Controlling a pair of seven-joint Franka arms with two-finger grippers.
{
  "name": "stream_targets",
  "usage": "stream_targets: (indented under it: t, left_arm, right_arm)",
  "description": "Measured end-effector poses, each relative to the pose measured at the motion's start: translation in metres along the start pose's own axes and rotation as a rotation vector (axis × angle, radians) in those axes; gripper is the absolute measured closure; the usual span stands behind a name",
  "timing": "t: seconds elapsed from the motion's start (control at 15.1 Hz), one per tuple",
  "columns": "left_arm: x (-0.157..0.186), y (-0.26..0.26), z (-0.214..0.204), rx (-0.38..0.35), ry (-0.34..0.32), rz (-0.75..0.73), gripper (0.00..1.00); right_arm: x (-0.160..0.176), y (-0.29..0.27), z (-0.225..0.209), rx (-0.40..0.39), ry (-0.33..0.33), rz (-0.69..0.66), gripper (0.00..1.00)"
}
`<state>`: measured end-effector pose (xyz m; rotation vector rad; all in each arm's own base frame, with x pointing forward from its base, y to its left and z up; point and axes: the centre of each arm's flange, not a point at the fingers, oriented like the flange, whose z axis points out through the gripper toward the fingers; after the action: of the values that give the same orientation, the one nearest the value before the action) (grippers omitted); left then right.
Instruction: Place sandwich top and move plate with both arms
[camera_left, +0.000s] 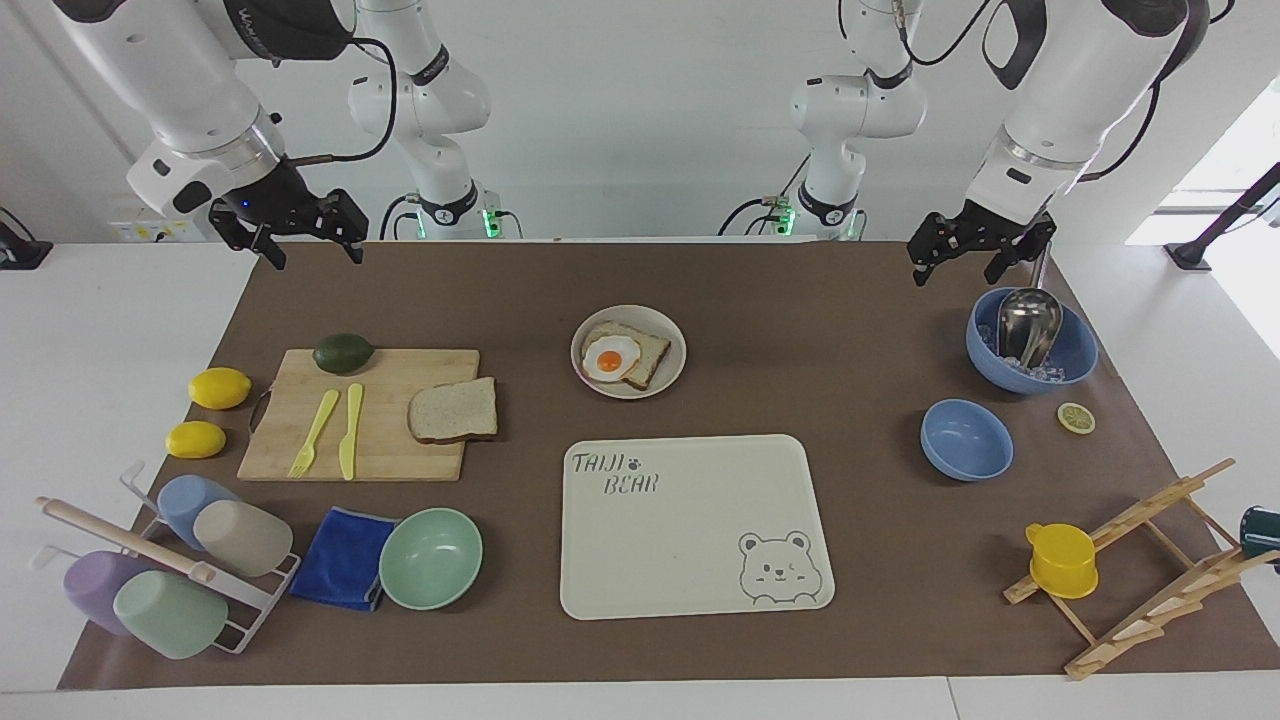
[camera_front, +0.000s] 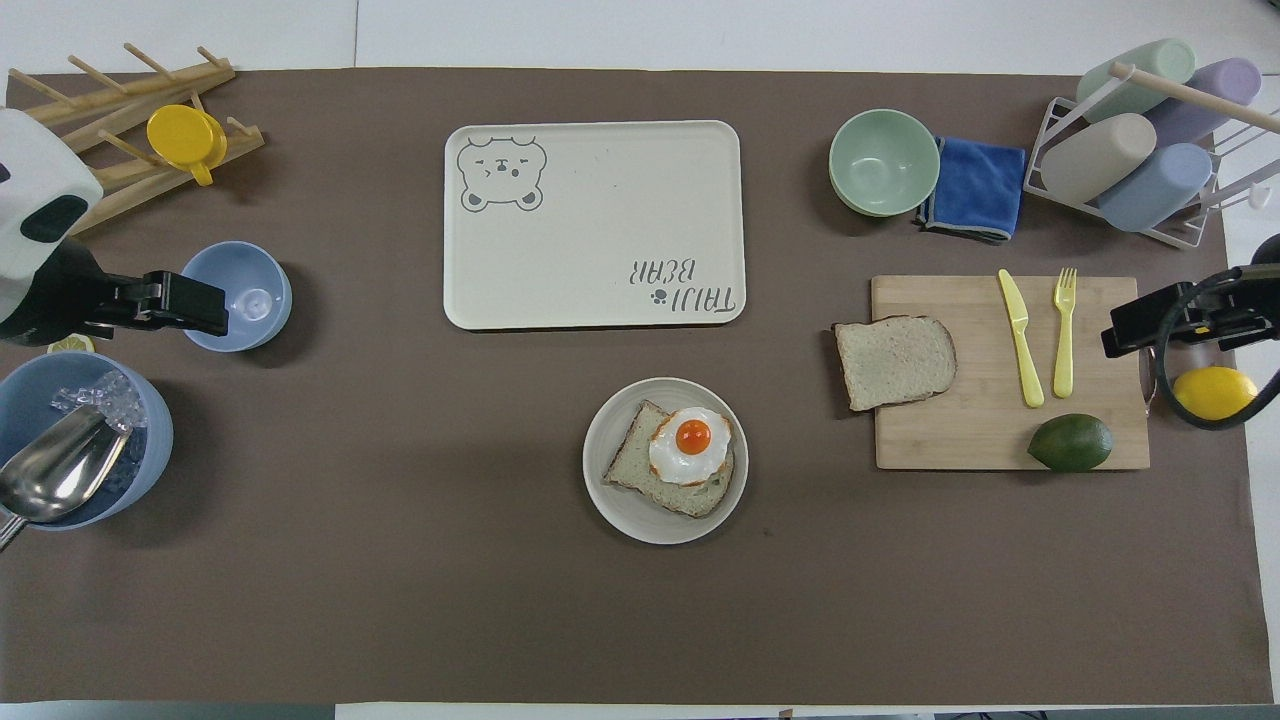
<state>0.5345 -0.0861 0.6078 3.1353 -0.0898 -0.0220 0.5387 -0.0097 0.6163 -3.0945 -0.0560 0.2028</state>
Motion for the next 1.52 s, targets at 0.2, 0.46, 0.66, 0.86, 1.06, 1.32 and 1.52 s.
stream_targets:
  t: [0.2,0.46,0.66,0.86,1.06,1.32,1.52]
  left_arm:
    - [0.000,0.000,0.000,0.000,0.000,0.000,0.00]
    - [0.000,0.000,0.000,0.000,0.000,0.000,0.00]
    - [0.000,-0.002,0.000,0.000,0.000,-0.003,0.00]
    - [0.000,-0.003,0.000,0.000,0.000,-0.005,0.00]
    - [0.000,-0.003,0.000,0.000,0.000,-0.005,0.00]
    - [0.000,-0.003,0.000,0.000,0.000,-0.005,0.00]
    - [0.000,-0.003,0.000,0.000,0.000,-0.006,0.00]
  right_arm:
    - [0.000,0.000,0.000,0.000,0.000,0.000,0.00]
    - [0.000,0.000,0.000,0.000,0.000,0.000,0.00]
    - [0.000,0.000,0.000,0.000,0.000,0.000,0.00]
    - [0.000,-0.002,0.000,0.000,0.000,-0.003,0.00]
    - [0.005,-0.018,-0.001,-0.024,0.033,-0.031,0.00]
    - [0.011,-0.087,0.050,-0.192,0.051,-0.003,0.00]
    - [0.014,-0.148,0.119,-0.340,0.019,0.023,0.00]
